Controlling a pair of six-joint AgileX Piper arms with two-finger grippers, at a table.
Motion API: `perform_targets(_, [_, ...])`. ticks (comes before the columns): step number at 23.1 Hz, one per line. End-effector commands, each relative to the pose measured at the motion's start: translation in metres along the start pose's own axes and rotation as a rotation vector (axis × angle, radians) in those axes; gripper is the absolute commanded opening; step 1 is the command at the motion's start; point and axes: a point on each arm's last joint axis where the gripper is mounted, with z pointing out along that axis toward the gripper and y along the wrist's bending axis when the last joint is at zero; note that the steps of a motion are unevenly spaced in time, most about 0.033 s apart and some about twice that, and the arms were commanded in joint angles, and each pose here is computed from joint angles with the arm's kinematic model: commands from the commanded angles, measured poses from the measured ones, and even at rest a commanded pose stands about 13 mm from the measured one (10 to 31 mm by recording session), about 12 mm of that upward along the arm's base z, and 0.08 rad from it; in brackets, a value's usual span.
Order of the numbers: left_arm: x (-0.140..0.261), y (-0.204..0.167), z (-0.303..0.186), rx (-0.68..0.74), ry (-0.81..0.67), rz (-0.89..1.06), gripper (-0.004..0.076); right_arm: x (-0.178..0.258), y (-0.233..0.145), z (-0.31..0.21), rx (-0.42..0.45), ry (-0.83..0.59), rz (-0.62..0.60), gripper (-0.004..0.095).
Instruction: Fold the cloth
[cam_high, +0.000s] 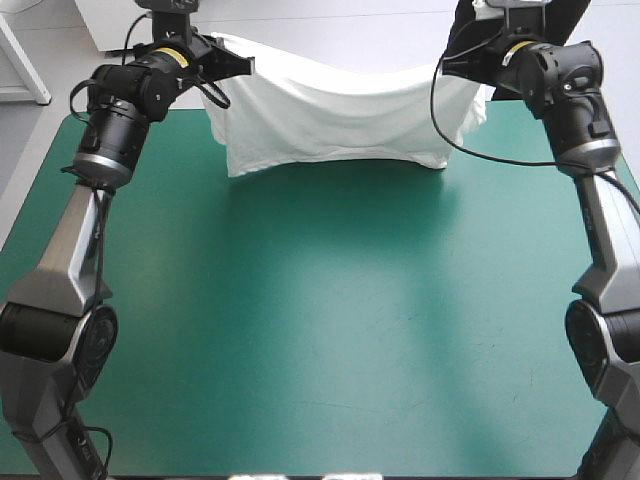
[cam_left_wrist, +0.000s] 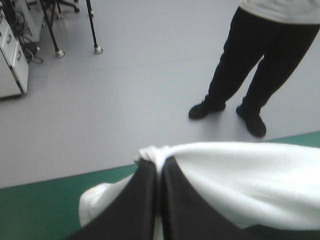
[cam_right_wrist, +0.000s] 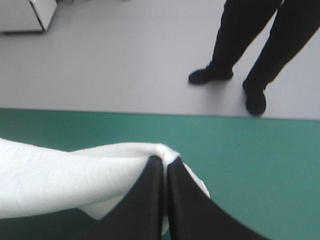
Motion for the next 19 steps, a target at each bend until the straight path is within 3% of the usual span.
perform_targets(1, [0.013,-0.002,0.021,0.005,0.051,-0.013,-0.001,0.007,-0.001,0.017,-0.004,0.047,0.036,-0.0017])
perform_targets(4, [0.044,-0.004,0.046,0.014,0.205,-0.033,-0.001,0.04,0.004,0.052,-0.028,0.231,0.045,-0.0017])
perform_targets(7, [0.05,-0.004,0.044,0.013,0.229,-0.033,-0.001,0.076,0.003,0.064,-0.025,0.362,0.021,-0.0017])
perform_targets(10, [0.09,-0.008,0.031,0.014,0.353,-0.04,-0.001,0.11,0.002,0.049,-0.036,0.391,0.006,-0.0017])
perform_targets(14, [0.125,-0.013,0.001,0.029,0.351,-0.069,-0.001,0.134,0.001,0.026,-0.051,0.406,0.021,-0.0017])
perform_targets(19, [0.172,-0.019,-0.044,0.041,0.468,-0.069,-0.001,0.17,-0.002,-0.002,-0.049,0.5,0.017,-0.0017])
